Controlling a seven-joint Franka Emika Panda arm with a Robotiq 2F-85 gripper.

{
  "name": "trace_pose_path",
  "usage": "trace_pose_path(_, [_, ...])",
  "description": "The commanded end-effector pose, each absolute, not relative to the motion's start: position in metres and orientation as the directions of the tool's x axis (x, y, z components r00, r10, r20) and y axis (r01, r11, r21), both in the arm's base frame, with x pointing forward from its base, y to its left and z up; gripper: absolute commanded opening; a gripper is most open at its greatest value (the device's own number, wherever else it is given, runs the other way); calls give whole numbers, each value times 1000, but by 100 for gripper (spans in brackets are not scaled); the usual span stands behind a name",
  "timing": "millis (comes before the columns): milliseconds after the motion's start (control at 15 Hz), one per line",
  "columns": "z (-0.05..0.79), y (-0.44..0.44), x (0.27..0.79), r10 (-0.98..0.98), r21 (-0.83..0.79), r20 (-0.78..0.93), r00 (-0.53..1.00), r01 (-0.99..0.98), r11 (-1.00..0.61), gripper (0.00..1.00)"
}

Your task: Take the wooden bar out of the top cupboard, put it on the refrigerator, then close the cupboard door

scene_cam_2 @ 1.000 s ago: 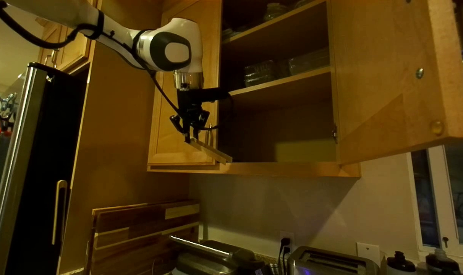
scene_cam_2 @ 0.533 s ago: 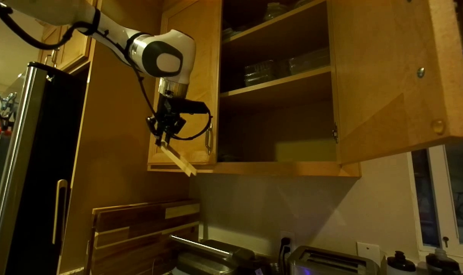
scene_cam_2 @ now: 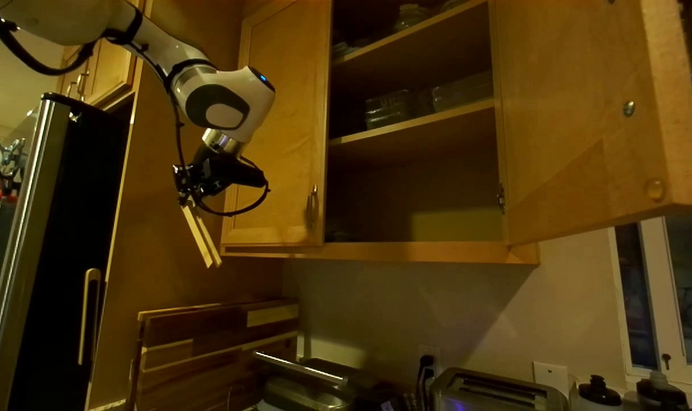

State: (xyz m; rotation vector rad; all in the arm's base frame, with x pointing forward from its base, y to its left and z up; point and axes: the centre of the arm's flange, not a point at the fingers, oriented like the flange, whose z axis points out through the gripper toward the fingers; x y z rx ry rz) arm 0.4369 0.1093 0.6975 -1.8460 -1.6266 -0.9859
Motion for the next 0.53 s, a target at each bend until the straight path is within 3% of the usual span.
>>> trace_pose_path(0, [690,132,415,577,92,816,-15,990,-104,7])
trace_pose_path(67, [687,138,413,586,94,809,-38,993,-67,7])
trace_pose_path(133, [694,134,431,604,91,797,0,989,-120,29])
trace_pose_path(467, [690,142,427,606,89,795,-19,992,-86,29])
